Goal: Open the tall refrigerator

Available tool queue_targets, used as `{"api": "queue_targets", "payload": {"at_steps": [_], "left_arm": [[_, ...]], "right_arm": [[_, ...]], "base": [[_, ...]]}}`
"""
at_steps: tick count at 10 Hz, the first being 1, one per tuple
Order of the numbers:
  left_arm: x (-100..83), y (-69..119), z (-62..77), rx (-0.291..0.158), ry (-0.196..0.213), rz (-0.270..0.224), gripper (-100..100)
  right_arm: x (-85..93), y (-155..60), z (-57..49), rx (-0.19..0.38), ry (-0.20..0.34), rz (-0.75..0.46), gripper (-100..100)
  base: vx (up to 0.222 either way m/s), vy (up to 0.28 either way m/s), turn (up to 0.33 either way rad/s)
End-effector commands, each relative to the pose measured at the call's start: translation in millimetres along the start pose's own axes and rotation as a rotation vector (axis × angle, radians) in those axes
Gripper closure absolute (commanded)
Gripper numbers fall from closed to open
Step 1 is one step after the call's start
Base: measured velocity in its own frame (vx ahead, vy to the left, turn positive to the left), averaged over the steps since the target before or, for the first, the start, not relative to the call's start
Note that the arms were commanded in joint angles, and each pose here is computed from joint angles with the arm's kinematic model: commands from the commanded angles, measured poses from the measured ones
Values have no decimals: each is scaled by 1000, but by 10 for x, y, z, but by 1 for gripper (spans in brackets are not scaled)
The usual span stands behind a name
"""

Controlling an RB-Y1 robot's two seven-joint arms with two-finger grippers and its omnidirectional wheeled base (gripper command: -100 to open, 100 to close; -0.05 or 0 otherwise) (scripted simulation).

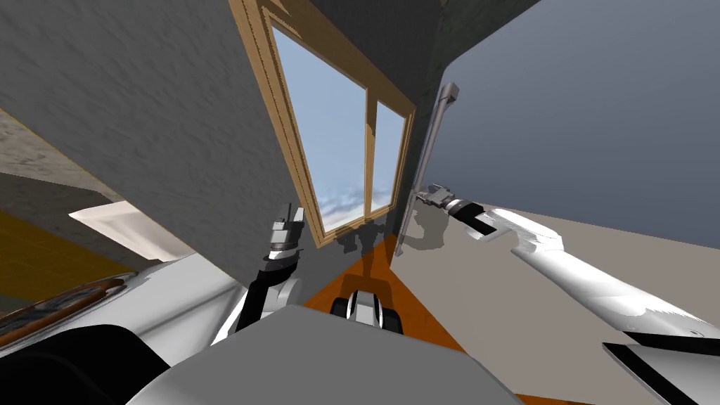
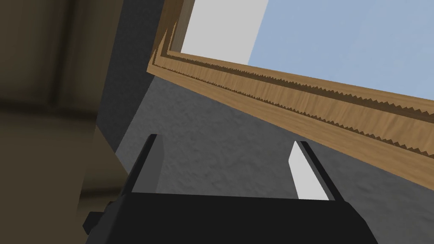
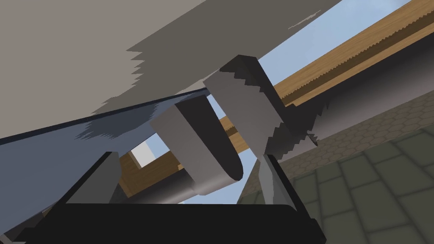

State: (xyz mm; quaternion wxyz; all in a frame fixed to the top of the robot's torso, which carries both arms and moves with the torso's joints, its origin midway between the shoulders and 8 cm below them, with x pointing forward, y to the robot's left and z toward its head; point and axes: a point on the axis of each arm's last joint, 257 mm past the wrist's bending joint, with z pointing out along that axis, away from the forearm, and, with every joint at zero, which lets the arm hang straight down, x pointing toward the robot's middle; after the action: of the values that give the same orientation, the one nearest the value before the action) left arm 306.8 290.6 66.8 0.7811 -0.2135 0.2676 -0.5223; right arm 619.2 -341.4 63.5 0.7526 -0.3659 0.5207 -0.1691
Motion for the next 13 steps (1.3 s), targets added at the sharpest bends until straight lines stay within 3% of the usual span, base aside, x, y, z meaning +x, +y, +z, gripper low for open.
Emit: {"api": "queue_targets", "payload": {"at_steps": [1,2,3,4,6,7,8,9,10,11,12,13], "left_arm": [[0,0,0,0,0,0,0],[1,0,1,0,0,0,0],[2,-1,2,0,0,-1,0],[1,0,1,0,0,0,0],[1,0,1,0,0,0,0],[1,0,1,0,0,0,0],[1,0,1,0,0,0,0],[1,0,1,0,0,0,0],[1,0,1,0,0,0,0],[1,0,1,0,0,0,0],[0,0,0,0,0,0,0],[1,0,1,0,0,0,0]], "right_arm": [[-113,98,71,-19,-15,1,-100],[61,-42,-26,-5,10,-5,100],[61,-42,-26,-5,10,-5,100],[247,-176,-172,6,34,-16,100],[298,-285,-199,27,45,-15,100],[491,-416,-364,37,73,-25,100],[523,-522,-394,59,80,-25,100],[746,-603,-576,60,116,-33,100],[735,-751,-609,89,115,-33,100],[735,-751,-609,89,115,-33,100],[984,-841,-825,94,159,-40,100],[946,-933,-837,112,152,-41,100]], "base": [[7,-8,-43],[-69,31,316],[-90,44,221],[-76,30,376],[-53,18,82],[-52,27,272],[-62,23,177],[-71,35,320],[-66,28,143],[-26,16,3],[-46,32,304],[-55,22,162]]}}
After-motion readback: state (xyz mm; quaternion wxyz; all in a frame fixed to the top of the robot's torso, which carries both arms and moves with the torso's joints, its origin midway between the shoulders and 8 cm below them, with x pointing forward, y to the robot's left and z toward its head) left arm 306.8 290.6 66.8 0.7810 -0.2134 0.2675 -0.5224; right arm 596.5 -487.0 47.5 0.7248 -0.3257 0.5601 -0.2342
